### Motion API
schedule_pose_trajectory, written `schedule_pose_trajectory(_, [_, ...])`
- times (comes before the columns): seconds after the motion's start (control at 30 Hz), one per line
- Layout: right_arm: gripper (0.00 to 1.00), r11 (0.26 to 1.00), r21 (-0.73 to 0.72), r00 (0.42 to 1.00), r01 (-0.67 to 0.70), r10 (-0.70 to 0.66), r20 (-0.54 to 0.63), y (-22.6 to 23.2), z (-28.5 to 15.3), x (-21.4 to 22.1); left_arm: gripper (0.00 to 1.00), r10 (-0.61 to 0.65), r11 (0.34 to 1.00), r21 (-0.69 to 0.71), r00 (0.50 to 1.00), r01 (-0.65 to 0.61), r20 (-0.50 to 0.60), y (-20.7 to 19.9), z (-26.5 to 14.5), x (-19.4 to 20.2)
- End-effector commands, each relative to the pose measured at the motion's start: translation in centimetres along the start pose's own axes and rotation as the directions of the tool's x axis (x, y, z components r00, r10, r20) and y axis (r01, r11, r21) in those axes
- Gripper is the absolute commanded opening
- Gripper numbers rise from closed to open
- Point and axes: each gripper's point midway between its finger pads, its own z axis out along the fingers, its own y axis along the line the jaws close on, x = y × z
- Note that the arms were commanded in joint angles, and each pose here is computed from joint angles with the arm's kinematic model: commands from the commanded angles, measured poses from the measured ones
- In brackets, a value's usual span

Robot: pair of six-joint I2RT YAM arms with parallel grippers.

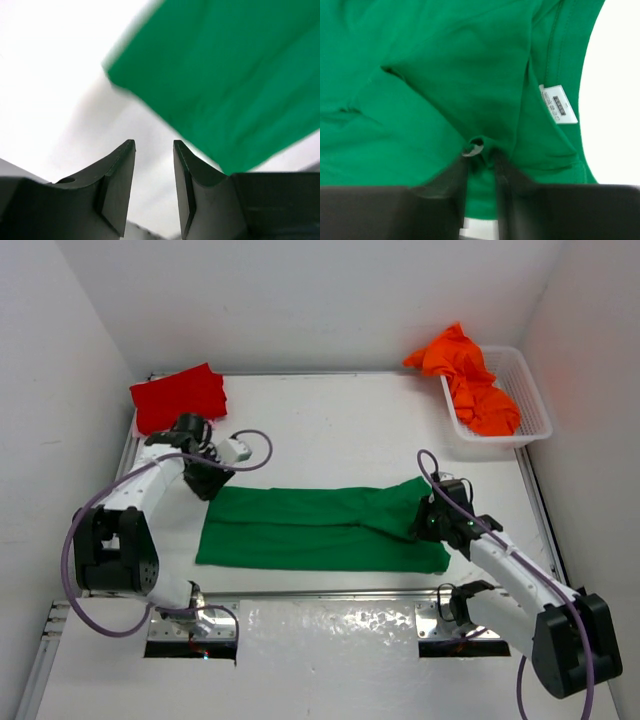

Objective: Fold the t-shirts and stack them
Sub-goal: Fold the other side of the tshirt into a rectangle

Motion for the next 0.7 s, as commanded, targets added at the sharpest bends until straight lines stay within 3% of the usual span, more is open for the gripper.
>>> schedule_pose_trajectory(0.0, [0.28,1.000,-0.007,0.999,-0.005,0.005,-0.039,0.2,0.0,0.6,0.35,0.051,0.998,-0.048,0.983,-0.043,0.175,-1.3,-2.0,-7.7])
schedule_pose_trajectory(0.03, [0.35,0.999,0.030,0.996,-0.016,0.018,-0.092,-0.2,-0.5,1.3,0.35,0.092,0.996,-0.042,0.971,-0.085,0.221,-2.7,-2.6,-10.4])
schedule_pose_trajectory(0.13, [0.36,0.989,0.150,0.992,0.001,0.018,-0.126,-2.2,-2.1,1.7,0.35,0.128,0.991,-0.004,0.949,-0.133,0.288,-4.4,-3.7,-13.3])
schedule_pose_trajectory(0.27, [0.47,0.995,0.081,0.994,0.060,-0.067,0.084,-0.6,-5.2,-3.3,0.35,0.113,0.994,-0.035,0.964,-0.108,0.239,-3.7,-2.2,-12.2])
schedule_pose_trajectory(0.37, [0.50,0.992,-0.029,0.968,0.127,-0.117,0.221,2.4,-7.0,-7.0,0.35,0.065,0.991,-0.129,0.986,-0.045,0.154,-2.2,-0.2,-9.7])
schedule_pose_trajectory(0.53, [0.52,0.971,-0.099,0.973,0.218,-0.208,0.101,5.7,-3.6,-7.3,0.34,-0.059,0.980,-0.180,0.989,0.083,0.135,-0.9,1.1,-7.7])
schedule_pose_trajectory(0.67, [0.54,0.960,-0.179,0.976,0.217,-0.208,0.072,8.1,-0.4,-7.5,0.34,-0.171,0.947,-0.251,0.976,0.201,0.135,1.9,0.7,-5.8])
